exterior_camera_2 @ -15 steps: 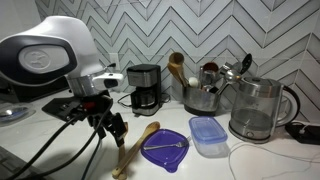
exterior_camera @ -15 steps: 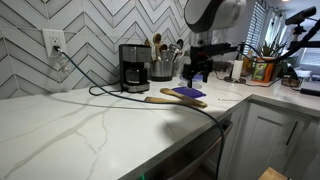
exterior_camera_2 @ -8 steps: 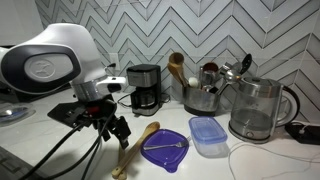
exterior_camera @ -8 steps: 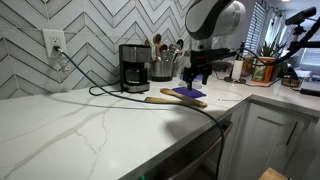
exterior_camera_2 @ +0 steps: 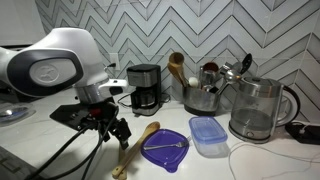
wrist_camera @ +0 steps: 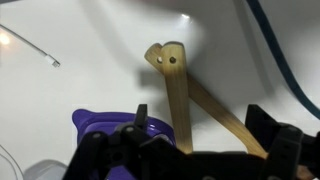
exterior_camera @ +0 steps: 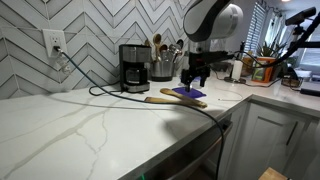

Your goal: Move the wooden fork to the left

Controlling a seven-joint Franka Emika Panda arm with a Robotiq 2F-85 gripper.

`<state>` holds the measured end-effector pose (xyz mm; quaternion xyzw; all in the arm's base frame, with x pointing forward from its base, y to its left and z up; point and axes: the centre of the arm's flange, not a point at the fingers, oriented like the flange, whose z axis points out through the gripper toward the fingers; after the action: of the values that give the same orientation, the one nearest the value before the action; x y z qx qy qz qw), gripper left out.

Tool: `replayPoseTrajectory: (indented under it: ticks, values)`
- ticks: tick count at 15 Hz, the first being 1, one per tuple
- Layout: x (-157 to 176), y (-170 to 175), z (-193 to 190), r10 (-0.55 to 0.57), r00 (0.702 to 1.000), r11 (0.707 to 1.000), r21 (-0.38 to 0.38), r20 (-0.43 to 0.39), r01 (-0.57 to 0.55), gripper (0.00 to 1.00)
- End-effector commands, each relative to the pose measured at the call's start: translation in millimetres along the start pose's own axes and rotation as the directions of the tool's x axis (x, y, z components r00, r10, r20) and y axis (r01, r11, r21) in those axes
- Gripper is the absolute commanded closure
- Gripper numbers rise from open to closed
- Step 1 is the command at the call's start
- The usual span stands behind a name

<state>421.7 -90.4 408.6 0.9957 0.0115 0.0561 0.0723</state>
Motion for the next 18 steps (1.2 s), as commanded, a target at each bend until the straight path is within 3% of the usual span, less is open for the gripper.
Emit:
replayPoseTrajectory:
  ticks: [1, 13, 15, 16, 18]
  values:
    - [6.9, 4.4, 21.5, -0.029, 1.000, 0.999, 0.033, -0.006, 0.029, 0.00]
    - [17.8, 19.1, 66.4, 0.005, 0.999, 0.998, 0.058, -0.035, -0.003, 0.01]
    - [18.6, 20.5, 71.7, 0.010, 0.999, 0.998, 0.059, -0.035, -0.008, 0.26]
    - [18.7, 21.2, 73.5, 0.013, 0.999, 0.998, 0.061, -0.035, -0.011, 0.30]
    - [19.0, 22.0, 76.5, 0.016, 0.999, 0.998, 0.060, -0.035, -0.014, 0.47]
